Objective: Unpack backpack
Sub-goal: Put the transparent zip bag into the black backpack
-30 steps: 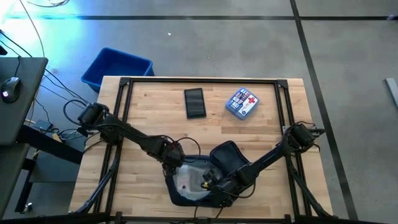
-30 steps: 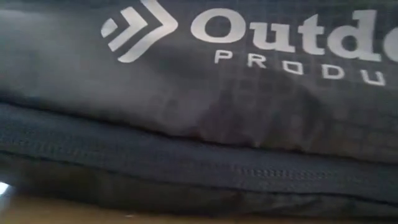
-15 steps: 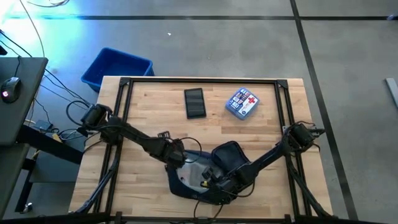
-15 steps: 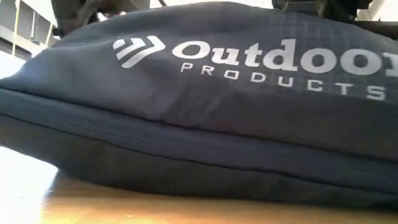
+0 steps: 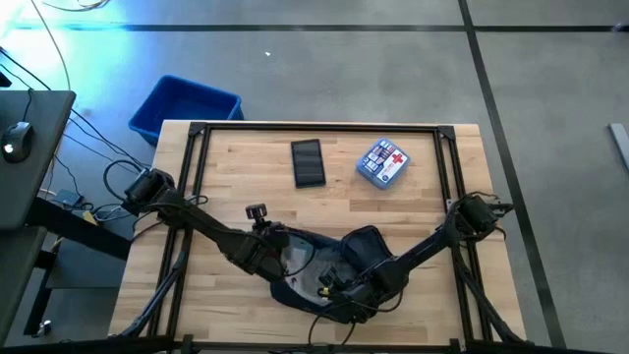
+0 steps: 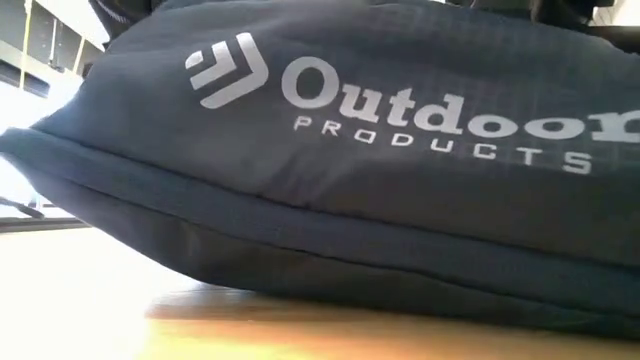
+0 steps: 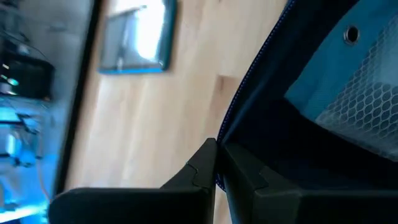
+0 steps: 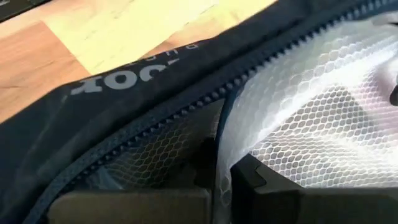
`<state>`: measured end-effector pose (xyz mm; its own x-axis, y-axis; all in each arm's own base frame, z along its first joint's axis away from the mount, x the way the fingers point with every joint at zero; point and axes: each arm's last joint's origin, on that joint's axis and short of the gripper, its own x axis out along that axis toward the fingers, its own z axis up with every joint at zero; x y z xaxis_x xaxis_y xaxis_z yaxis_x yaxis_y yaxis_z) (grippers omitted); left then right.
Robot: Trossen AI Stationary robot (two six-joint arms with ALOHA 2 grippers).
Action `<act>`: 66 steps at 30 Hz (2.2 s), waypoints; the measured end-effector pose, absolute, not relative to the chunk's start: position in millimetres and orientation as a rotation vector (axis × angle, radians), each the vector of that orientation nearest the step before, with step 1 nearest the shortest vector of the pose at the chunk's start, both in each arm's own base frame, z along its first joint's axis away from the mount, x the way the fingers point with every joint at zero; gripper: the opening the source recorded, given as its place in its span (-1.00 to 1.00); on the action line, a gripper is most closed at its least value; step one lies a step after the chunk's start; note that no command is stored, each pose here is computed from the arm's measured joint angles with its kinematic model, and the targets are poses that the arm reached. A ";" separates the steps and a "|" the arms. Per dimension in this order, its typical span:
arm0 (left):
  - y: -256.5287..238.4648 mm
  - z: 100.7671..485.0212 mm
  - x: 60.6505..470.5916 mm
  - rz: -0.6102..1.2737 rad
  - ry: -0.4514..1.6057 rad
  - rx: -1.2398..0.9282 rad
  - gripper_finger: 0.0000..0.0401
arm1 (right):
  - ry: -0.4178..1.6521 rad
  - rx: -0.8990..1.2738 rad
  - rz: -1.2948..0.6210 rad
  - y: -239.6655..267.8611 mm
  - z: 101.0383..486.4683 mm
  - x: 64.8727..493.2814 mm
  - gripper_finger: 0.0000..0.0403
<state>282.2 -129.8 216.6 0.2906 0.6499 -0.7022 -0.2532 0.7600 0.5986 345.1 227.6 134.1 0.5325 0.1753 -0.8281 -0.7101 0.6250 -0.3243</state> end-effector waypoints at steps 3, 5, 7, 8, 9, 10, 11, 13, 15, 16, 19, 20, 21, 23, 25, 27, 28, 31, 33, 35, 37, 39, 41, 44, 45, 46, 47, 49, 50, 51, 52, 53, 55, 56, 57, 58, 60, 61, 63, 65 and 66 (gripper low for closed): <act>-135.7 225.4 281.5 0.637 1.084 0.429 -1.00 | 0.887 -0.710 0.585 226.0 133.4 343.1 -1.00; -139.9 229.1 279.9 0.637 1.072 0.430 -1.00 | 0.896 -0.708 0.572 223.4 133.3 344.1 -1.00; -143.3 229.9 276.5 0.639 1.067 0.437 -1.00 | 0.883 -0.725 0.507 222.4 133.9 345.8 -1.00; -145.2 229.4 274.5 0.643 1.062 0.435 -1.00 | 0.876 -0.725 0.465 222.0 134.1 346.6 -1.00; -146.6 228.4 272.2 0.650 1.060 0.433 -1.00 | 0.867 -0.719 0.419 221.3 134.3 348.0 -1.00; -147.3 227.0 269.2 0.664 1.059 0.426 -1.00 | 0.855 -0.710 0.369 219.4 134.5 350.5 -1.00; -147.6 225.0 265.7 0.683 1.060 0.416 -1.00 | 0.842 -0.699 0.320 217.5 135.3 352.9 -0.99; -147.3 220.3 257.6 0.731 1.061 0.400 -1.00 | 0.816 -0.666 0.236 211.6 137.4 359.1 -0.95; -146.7 215.4 248.9 0.786 1.057 0.378 -1.00 | 0.791 -0.651 0.161 203.6 139.6 365.9 -0.86; -146.5 212.5 244.9 0.812 1.048 0.362 -1.00 | 0.774 -0.642 0.116 199.7 141.0 369.3 -0.80; -148.0 201.4 232.9 0.864 1.017 0.320 -1.00 | 0.714 -0.643 -0.034 190.4 146.6 377.6 -0.57; -148.8 197.6 229.0 0.877 1.007 0.306 -1.00 | 0.700 -0.664 -0.060 188.8 149.6 378.5 -0.50; -148.8 193.6 225.5 0.893 1.000 0.287 -1.00 | 0.689 -0.690 -0.067 188.4 153.2 378.6 -0.42; -149.2 185.6 217.3 0.924 0.988 0.254 -1.00 | 0.663 -0.722 -0.062 190.4 164.6 375.9 -0.29; -149.8 178.5 209.9 0.956 0.951 0.209 -1.00 | 0.628 -0.726 -0.047 197.6 177.8 369.6 -0.19; -149.9 172.7 203.0 0.989 0.911 0.168 -1.00 | 0.603 -0.713 -0.006 205.6 189.0 362.1 -0.11; -150.1 170.7 200.3 0.999 0.895 0.151 -1.00 | 0.596 -0.703 0.028 208.8 193.2 359.0 -0.09; -152.7 166.2 194.6 1.011 0.856 0.105 -1.00 | 0.568 -0.599 0.135 216.4 200.1 355.3 -0.05; -154.9 166.0 192.9 1.005 0.847 0.098 -1.00 | 0.547 -0.479 0.141 213.4 202.1 360.4 -0.06; -156.9 166.5 192.3 0.997 0.844 0.094 -1.00 | 0.522 -0.339 0.080 202.6 203.1 370.8 -0.10; -159.2 168.0 193.1 0.989 0.838 0.084 -1.00 | 0.530 -0.223 -0.004 187.5 197.7 381.0 -0.16; -160.0 169.7 194.6 0.985 0.827 0.079 -1.00 | 0.567 -0.147 -0.010 175.2 186.9 389.6 -0.25; -160.7 171.7 196.3 0.978 0.802 0.085 -1.00 | 0.618 -0.103 0.082 171.3 172.9 395.4 -0.37; -159.5 174.2 199.7 0.982 0.780 0.083 -1.00 | 0.696 -0.080 0.248 176.3 149.2 398.1 -0.56; -159.0 175.4 200.9 0.986 0.780 0.082 -1.00 | 0.716 -0.088 0.307 178.1 142.9 398.1 -0.62; -158.5 176.3 202.1 0.990 0.780 0.079 -1.00 | 0.735 -0.097 0.365 179.7 136.2 398.1 -0.68; -157.7 176.6 202.9 0.994 0.779 0.077 -1.00 | 0.748 -0.099 0.410 181.0 131.3 398.2 -0.74; -156.9 177.5 204.2 0.998 0.779 0.076 -1.00 | 0.767 -0.099 0.434 182.2 122.3 398.8 -0.84; -156.6 178.2 204.9 1.000 0.778 0.076 -1.00 | 0.773 -0.107 0.421 181.8 120.0 399.0 -0.88; -156.8 178.7 205.3 0.999 0.777 0.075 -1.00 | 0.776 -0.121 0.405 181.2 119.1 398.8 -0.93; -156.9 179.0 205.4 1.000 0.777 0.075 -1.00 | 0.772 -0.144 0.394 180.5 120.9 398.5 -0.96; -156.9 179.1 205.3 0.999 0.777 0.076 -1.00 | 0.761 -0.167 0.392 179.9 125.0 397.8 -0.98; -157.8 179.3 204.4 0.995 0.777 0.080 -1.00 | 0.726 -0.189 0.400 179.8 140.0 395.7 -0.98; -158.3 179.3 203.8 0.993 0.777 0.083 -1.00 | 0.702 -0.189 0.399 180.5 150.3 394.1 -0.98; -158.7 179.4 203.4 0.992 0.777 0.084 -1.00 | 0.673 -0.184 0.401 181.3 161.9 392.1 -0.97; -159.1 179.3 203.0 0.991 0.778 0.083 -1.00 | 0.644 -0.176 0.395 182.0 174.6 389.6 -0.97; -159.6 179.3 202.5 0.991 0.778 0.080 -1.00 | 0.606 -0.140 0.326 180.4 194.7 385.3 -0.97; -159.6 179.3 202.5 0.991 0.779 0.080 -1.00 | 0.607 -0.111 0.270 178.2 201.4 382.9 -0.97; -159.7 179.3 202.4 0.992 0.780 0.078 -1.00 | 0.641 -0.066 0.149 171.1 204.4 379.9 -0.97; -159.7 179.2 202.5 0.992 0.780 0.077 -1.00 | 0.717 -0.059 0.082 164.3 196.1 378.0 -0.97; -159.7 179.2 202.5 0.991 0.780 0.077 -1.00 | 0.758 -0.051 0.054 161.3 187.3 378.9 -0.97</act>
<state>202.5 -159.7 179.2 0.3050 0.7741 -0.5548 -0.7216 0.5680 0.3958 378.9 161.3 187.3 0.7248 0.0305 -0.6883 -0.0671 0.9974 -0.0264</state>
